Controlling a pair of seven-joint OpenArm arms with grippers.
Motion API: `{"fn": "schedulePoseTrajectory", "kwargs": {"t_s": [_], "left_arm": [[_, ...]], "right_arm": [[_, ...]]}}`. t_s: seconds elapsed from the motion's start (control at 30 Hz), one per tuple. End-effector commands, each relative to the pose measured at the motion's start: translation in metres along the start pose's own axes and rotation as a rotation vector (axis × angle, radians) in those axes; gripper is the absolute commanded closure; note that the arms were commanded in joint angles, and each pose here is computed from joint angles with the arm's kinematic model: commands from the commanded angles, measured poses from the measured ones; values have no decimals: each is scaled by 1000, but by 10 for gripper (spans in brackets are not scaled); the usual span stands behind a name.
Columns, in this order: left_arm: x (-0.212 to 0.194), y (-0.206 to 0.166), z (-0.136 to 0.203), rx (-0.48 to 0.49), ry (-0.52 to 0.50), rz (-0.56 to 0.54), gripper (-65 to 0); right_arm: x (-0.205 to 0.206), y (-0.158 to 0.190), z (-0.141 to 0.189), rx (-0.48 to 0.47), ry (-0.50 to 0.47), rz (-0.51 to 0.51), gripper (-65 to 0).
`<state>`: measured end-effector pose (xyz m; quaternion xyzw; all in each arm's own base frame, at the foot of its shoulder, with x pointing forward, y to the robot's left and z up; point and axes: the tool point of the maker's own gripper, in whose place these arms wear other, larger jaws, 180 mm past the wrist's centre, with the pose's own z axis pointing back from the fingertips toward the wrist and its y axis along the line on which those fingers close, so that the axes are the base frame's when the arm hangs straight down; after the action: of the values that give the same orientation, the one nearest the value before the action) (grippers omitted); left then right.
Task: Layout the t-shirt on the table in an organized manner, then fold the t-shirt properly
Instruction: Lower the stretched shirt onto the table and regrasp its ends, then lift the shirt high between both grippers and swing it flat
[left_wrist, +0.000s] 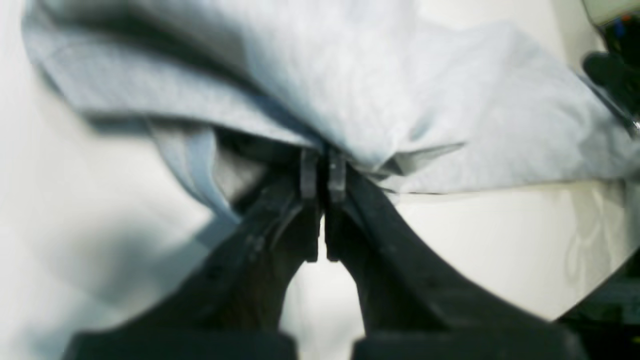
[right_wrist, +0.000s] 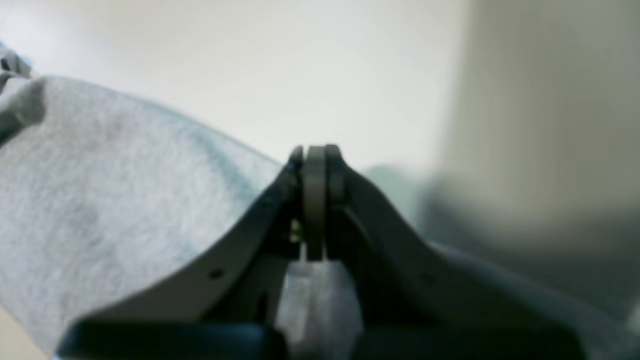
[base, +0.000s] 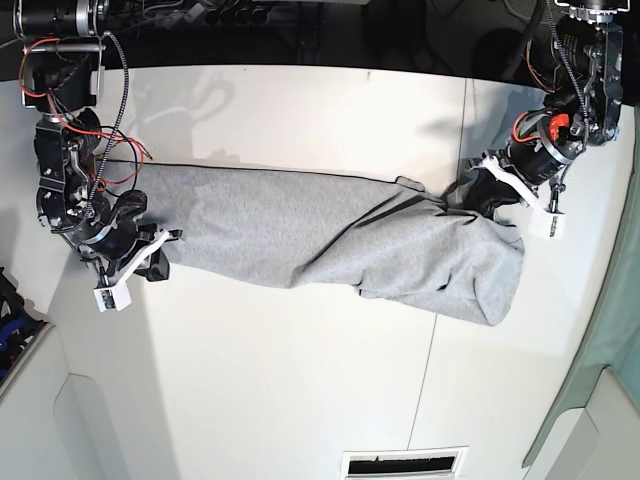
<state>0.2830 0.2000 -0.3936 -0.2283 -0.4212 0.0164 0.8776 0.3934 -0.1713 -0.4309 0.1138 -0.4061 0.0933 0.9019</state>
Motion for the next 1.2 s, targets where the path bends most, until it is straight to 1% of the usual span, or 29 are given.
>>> {"fn": "schedulePoseTrajectory", "kwargs": {"t_s": [0.0, 0.07, 0.13, 0.3, 0.37, 0.43, 0.53, 0.6, 0.63, 0.7, 0.73, 0.77, 0.8, 0.93, 1.03, 1.13, 1.17], "left_arm": [[38, 7, 12, 1, -87, -55, 0], [62, 15, 28, 27, -99, -131, 0], [88, 19, 45, 50, -114, -210, 0], [149, 9, 81, 59, -178, -376, 0], [166, 5, 92, 70, -197, -442, 0], [180, 0, 101, 82, -218, -490, 0], [191, -7, 108, 85, -246, -519, 0], [188, -8, 106, 80, -240, -514, 0], [185, -8, 105, 79, -237, -505, 0], [175, -7, 101, 79, -214, -480, 0], [170, -6, 99, 78, -200, -467, 0], [165, -6, 97, 77, -189, -453, 0], [161, -5, 96, 76, -178, -442, 0], [146, -6, 93, 67, -162, -407, 0], [138, -6, 91, 62, -151, -386, 0], [133, -7, 90, 58, -150, -371, 0], [132, -7, 89, 57, -149, -366, 0]], "right_arm": [[32, -11, 6, -19, -79, 27, 0], [42, -28, 14, -58, -98, 37, 0], [56, -51, 27, -97, -140, 16, 0], [97, -104, 66, -188, -255, -26, 0], [106, -118, 78, -213, -274, -37, 0], [108, -126, 86, -208, -274, -73, 0], [95, -121, 83, -170, -206, -123, 0], [84, -112, 78, -130, -167, -164, 0], [78, -107, 76, -114, -155, -182, -12], [60, -101, 72, -102, -126, -200, -212], [50, -97, 69, -97, -109, -209, -297], [38, -92, 67, -89, -90, -219, -359], [28, -85, 63, -77, -72, -228, -387], [-8, -54, 49, -28, -2, -214, -388], [-21, -39, 38, -12, 17, -190, -388], [-27, -33, 32, -12, 27, -166, -383], [-27, -33, 31, -15, 26, -156, -350]]}}
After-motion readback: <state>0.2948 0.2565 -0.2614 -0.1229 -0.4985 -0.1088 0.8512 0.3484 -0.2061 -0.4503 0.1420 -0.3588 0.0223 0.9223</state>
